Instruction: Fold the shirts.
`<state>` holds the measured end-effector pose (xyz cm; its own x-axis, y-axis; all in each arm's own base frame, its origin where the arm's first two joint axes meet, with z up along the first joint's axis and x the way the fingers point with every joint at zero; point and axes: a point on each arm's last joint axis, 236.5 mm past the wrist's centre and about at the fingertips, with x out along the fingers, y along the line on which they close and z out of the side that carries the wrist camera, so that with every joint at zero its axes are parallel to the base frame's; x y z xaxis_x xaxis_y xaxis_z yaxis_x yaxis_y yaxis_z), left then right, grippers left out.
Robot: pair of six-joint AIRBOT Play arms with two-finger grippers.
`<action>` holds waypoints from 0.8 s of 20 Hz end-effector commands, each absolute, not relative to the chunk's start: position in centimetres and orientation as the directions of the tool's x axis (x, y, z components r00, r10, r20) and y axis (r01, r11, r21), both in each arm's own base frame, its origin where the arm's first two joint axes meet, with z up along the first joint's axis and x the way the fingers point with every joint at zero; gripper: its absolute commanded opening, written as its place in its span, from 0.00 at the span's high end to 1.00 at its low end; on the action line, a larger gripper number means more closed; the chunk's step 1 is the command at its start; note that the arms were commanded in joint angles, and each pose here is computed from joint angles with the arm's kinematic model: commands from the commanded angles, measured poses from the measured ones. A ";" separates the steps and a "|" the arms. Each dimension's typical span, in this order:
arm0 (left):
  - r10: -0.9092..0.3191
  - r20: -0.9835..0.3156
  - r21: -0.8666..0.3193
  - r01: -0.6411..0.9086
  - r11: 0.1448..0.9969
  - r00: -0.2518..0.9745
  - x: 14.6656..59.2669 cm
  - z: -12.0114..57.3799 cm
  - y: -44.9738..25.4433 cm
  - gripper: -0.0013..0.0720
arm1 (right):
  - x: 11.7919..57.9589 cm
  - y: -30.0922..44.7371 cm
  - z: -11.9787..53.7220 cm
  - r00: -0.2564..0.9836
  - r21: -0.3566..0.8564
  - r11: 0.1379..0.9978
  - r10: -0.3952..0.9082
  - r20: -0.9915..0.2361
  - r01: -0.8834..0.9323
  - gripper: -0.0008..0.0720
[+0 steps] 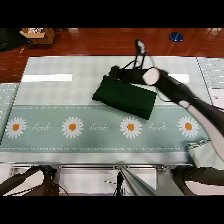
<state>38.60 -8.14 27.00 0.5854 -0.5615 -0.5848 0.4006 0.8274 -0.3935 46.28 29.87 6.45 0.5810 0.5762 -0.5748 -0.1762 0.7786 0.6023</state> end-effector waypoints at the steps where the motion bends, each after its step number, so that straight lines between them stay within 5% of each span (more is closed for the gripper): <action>1: -0.562 -0.592 -0.387 0.408 0.827 0.578 38.7 26.6 -8.1 0.95 | 44.7 20.4 8.3 0.563 0.382 0.904 0.420 -0.712 -0.190 0.37; 3: -0.556 -0.597 -0.383 0.403 0.831 0.578 38.7 26.4 -7.9 0.95 | 41.8 8.8 7.6 0.495 0.074 0.992 0.113 -0.861 -0.098 0.37; 5: -0.553 -0.599 -0.381 0.402 0.833 0.579 38.8 26.4 -7.9 0.95 | 36.9 -2.9 6.4 0.303 -0.219 0.976 -0.214 -0.929 0.017 0.37; 6: -0.550 -0.602 -0.378 0.400 0.835 0.579 38.8 26.3 -7.8 0.95 | 34.8 -5.6 5.0 0.211 -0.224 0.974 -0.229 -0.951 0.047 0.34; 8: -0.537 -0.612 -0.368 0.392 0.843 0.581 38.8 26.1 -7.5 0.95 | 33.0 -3.7 1.3 0.157 0.073 0.984 0.047 -0.986 0.160 0.24; 11: -0.528 -0.621 -0.361 0.387 0.848 0.579 38.8 25.9 -7.3 0.95 | 35.7 2.6 -0.6 0.339 0.525 0.801 0.428 -0.838 0.286 0.19; 13: -0.531 -0.626 -0.363 0.389 0.847 0.572 38.6 25.7 -7.3 0.95 | 36.7 4.3 -2.6 0.412 0.612 0.715 0.473 -0.779 0.338 0.19; 16: -0.534 -0.633 -0.365 0.391 0.845 0.561 38.3 25.6 -7.4 0.95 | 35.7 8.3 -6.4 0.358 0.647 0.684 0.543 -0.759 0.335 0.19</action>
<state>38.53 -7.44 25.79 0.5694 -0.5347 -0.6244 0.3927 0.8442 -0.3647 35.24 5.38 -4.39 0.3132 0.4591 -0.8314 0.2899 0.7874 0.5440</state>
